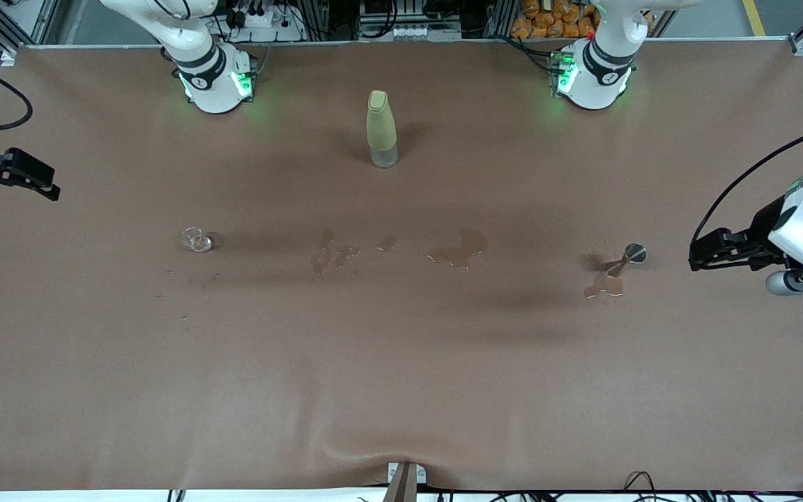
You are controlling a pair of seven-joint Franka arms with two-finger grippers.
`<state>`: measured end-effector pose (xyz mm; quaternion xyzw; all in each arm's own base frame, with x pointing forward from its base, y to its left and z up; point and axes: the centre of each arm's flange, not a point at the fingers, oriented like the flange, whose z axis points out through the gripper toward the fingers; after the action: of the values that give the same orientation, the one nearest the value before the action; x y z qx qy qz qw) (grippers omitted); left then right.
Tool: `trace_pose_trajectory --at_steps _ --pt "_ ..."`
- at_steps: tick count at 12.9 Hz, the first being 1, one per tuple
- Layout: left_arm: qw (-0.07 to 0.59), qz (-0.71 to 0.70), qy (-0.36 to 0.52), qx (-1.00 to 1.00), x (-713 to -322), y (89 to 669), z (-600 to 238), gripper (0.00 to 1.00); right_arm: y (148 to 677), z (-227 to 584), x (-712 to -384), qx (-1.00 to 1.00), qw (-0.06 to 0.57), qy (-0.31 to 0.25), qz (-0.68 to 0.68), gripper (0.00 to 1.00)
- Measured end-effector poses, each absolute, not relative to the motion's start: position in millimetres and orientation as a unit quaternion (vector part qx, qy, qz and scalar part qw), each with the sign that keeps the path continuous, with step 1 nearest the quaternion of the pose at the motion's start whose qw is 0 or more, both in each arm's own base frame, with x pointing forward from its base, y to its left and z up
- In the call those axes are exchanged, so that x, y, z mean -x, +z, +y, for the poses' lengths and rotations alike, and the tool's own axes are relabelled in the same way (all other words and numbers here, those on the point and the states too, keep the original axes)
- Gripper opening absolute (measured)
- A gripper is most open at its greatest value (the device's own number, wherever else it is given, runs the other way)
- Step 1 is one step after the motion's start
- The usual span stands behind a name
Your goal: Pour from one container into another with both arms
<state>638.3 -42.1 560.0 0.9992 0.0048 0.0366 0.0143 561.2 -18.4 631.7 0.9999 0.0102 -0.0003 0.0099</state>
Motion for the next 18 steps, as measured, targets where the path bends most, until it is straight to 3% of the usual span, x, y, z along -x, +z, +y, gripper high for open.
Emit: trace_pose_trajectory --at_steps 18 --pt "0.015 0.003 0.036 -0.999 -638.1 560.1 -44.3 1.00 632.7 -14.1 -565.0 -1.000 0.007 0.008 0.014 1.00"
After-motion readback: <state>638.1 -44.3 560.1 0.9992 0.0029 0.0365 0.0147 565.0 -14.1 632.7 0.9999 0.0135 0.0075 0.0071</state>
